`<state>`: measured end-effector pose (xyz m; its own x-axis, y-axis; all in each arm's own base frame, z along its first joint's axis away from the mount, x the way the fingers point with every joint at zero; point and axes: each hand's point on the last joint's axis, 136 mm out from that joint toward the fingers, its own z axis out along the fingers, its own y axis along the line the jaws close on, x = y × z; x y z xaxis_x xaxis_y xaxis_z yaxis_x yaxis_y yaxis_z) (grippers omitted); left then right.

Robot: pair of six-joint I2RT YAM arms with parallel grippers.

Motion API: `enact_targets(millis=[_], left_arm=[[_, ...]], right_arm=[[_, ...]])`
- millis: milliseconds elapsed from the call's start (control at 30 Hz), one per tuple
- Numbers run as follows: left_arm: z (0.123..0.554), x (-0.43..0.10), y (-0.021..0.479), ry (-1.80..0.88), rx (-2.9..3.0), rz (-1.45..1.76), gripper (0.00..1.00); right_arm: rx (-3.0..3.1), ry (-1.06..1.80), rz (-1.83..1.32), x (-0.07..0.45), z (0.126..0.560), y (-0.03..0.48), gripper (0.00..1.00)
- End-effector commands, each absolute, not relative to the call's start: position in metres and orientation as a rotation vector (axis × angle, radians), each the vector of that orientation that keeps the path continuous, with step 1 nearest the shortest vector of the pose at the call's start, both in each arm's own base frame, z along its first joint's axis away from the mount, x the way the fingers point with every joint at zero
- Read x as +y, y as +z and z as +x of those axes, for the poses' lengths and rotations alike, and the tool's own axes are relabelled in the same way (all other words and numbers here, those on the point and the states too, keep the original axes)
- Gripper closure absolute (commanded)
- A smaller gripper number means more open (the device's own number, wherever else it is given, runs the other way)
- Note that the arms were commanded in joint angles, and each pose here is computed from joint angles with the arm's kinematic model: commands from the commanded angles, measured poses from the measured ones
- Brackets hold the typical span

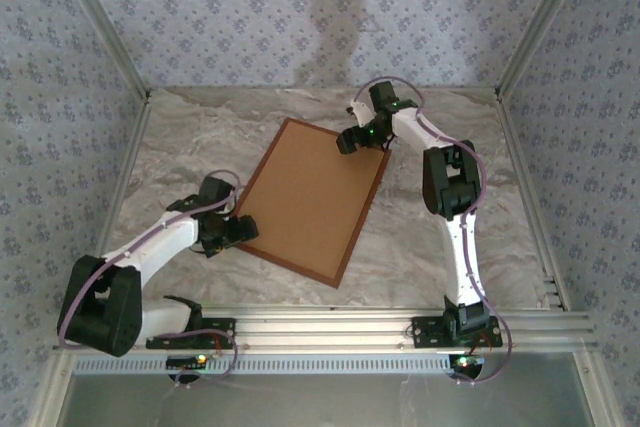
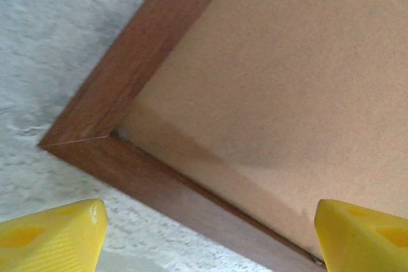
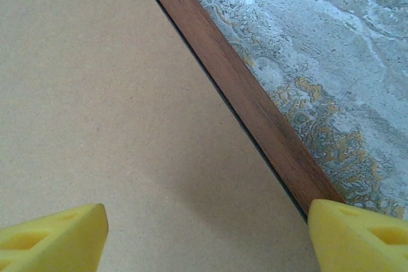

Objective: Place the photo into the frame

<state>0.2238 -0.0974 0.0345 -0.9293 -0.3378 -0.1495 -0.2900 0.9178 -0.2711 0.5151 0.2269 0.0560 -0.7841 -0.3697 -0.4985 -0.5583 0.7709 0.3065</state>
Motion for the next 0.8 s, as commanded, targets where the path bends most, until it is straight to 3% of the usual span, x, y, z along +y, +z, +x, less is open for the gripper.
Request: enact_targets(millis=[0, 567, 767], left_arm=[[0.231, -0.112, 0.032, -0.479, 2.861, -0.498, 0.15], [0.252, -0.13, 0.021, -0.605, 2.805, -0.495, 0.15], [0.252, -0.123, 0.017, -0.541, 2.812, -0.492, 0.15]], right_arm=[[2.613, 0.701, -0.74, 0.235, 0.499, 0.04, 0.17], [2.658, 0.834, -0.845, 0.245, 0.468, 0.047, 0.21], [2.557, 0.793, -0.792, 0.243, 0.485, 0.079, 0.21]])
